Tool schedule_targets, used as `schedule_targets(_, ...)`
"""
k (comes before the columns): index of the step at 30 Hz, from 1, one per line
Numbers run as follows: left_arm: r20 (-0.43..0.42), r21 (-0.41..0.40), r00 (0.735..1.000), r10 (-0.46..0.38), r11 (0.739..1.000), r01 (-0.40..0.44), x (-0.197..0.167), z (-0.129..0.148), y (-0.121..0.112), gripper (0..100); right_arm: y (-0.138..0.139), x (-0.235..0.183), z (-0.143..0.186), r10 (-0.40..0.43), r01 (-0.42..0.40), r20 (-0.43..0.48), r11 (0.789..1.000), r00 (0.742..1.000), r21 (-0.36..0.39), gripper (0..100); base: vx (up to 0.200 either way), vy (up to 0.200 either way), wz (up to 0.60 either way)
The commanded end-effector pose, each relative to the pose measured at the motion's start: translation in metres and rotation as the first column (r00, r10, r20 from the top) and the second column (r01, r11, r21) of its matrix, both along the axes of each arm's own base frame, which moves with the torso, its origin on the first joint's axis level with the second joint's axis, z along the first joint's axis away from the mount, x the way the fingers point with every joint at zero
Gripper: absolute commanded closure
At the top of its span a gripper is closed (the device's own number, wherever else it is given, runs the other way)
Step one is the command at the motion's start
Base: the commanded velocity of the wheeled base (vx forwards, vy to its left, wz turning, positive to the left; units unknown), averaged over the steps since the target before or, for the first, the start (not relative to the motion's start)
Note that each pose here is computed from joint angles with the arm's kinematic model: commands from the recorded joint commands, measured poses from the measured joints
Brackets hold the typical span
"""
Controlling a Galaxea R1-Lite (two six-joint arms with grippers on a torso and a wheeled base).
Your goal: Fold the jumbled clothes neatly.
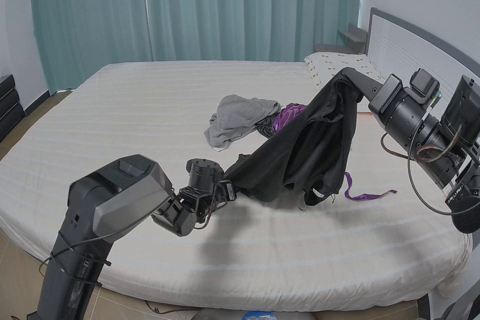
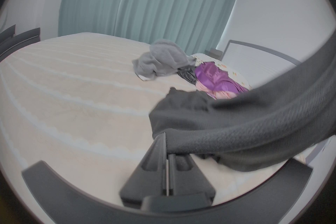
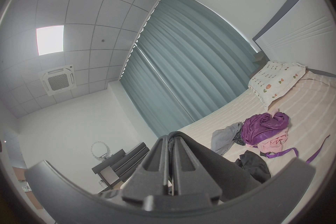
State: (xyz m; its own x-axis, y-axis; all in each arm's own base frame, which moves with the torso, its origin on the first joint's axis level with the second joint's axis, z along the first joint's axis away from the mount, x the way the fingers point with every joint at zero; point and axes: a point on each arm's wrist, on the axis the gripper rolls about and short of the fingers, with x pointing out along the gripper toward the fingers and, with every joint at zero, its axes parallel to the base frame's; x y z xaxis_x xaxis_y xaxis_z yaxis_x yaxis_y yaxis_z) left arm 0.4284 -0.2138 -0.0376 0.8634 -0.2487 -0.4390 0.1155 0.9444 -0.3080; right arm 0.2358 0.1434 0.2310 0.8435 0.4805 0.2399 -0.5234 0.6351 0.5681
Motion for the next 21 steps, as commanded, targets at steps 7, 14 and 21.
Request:
schedule_targets(7, 0.117, -0.075, 0.991, 0.069, 0.995, -0.060, -0.003, 0.084, 0.032, 100, -0.011, 0.024, -0.020, -0.070, 0.068, -0.060, 0.997, 0.996, -0.034, 100, 0.000, 0.000, 0.00)
schedule_targets(14, 0.193, -0.134, 0.973, 0.129, 0.986, -0.104, -0.012, 0.148, 0.050, 100, -0.023, 0.049, -0.042, -0.120, 0.112, -0.120, 0.991, 0.986, -0.073, 100, 0.000, 0.000, 0.00)
schedule_targets(21, 0.357, -0.244, 0.903, 0.239, 0.957, -0.157, -0.057, 0.260, 0.071, 100, -0.043, 0.117, -0.037, -0.282, 0.282, 0.007, 0.959, 0.959, -0.009, 100, 0.000, 0.000, 0.00)
